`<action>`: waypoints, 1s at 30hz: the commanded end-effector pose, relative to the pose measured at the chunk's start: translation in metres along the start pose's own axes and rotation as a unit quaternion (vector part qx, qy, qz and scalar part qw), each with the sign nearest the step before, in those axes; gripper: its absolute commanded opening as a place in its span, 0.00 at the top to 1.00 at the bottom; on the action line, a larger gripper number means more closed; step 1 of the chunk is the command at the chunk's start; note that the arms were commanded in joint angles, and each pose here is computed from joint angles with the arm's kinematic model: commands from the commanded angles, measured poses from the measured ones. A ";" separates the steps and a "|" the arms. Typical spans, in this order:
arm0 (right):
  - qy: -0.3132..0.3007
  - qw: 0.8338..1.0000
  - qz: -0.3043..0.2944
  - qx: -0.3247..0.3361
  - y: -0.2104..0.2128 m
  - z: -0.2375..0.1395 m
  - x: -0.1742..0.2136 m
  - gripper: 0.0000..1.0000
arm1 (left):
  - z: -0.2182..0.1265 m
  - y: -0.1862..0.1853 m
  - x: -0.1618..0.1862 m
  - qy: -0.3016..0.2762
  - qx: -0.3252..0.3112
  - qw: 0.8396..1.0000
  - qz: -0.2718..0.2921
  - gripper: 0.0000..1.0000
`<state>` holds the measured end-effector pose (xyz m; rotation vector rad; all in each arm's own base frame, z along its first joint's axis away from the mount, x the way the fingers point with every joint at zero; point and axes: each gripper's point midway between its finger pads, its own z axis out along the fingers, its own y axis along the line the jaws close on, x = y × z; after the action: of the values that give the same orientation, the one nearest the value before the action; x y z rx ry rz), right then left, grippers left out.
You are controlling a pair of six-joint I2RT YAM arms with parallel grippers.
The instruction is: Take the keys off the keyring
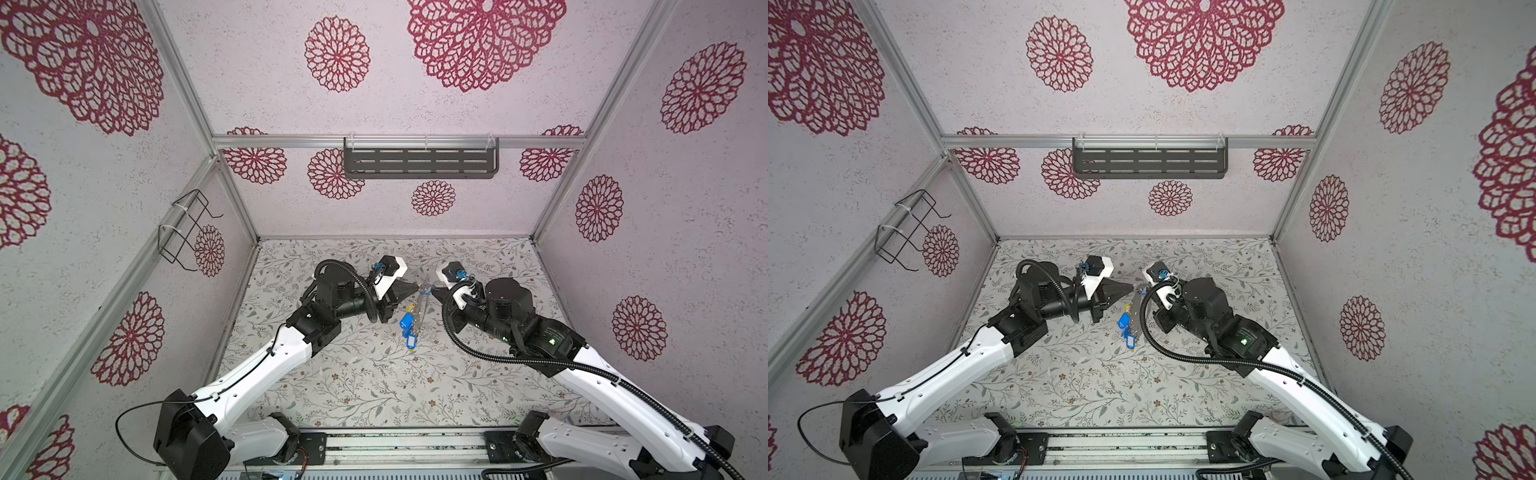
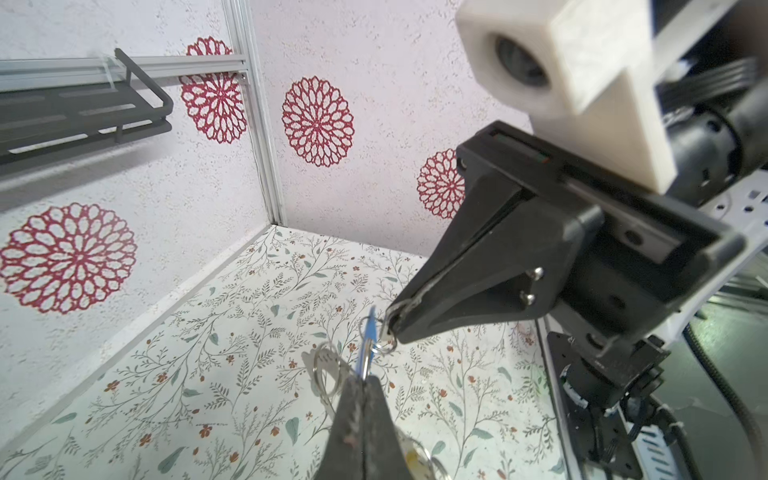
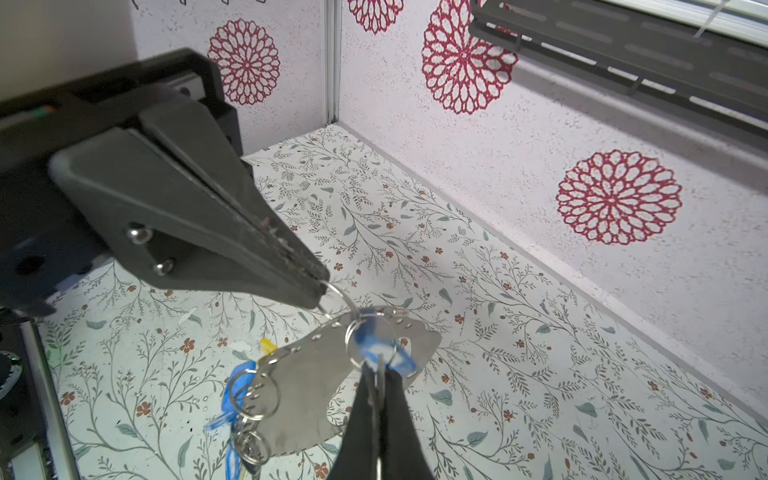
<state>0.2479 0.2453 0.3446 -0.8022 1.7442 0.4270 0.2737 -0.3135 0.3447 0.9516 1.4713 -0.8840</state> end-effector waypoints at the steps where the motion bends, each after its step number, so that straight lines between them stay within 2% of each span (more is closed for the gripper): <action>1: -0.031 0.999 0.016 0.025 -0.011 -0.013 -0.015 1.00 | -0.012 0.016 -0.039 -0.057 -0.050 0.996 -0.054 1.00; 6: -0.036 0.999 0.017 0.018 -0.009 -0.012 -0.021 1.00 | -0.013 0.030 -0.049 -0.067 -0.081 0.984 -0.143 1.00; 11: -0.037 0.999 0.016 0.010 -0.006 -0.007 -0.025 1.00 | -0.010 0.043 -0.047 -0.075 -0.107 0.961 -0.245 1.00; 16: -0.039 0.999 0.016 0.003 -0.004 -0.003 -0.027 1.00 | -0.010 0.049 -0.047 -0.100 -0.114 0.938 -0.313 1.00; 22: -0.035 0.999 0.017 -0.003 -0.001 0.002 -0.025 1.00 | -0.019 0.039 -0.061 -0.145 -0.090 0.936 -0.309 1.00; 30: -0.033 0.999 0.016 0.008 -0.005 0.001 -0.022 1.00 | -0.020 0.036 -0.058 -0.130 -0.093 0.942 -0.294 1.00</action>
<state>0.2543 0.2538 0.3423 -0.8023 1.7530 0.4415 0.3039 -0.2899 0.3937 0.2222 1.6331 -1.2373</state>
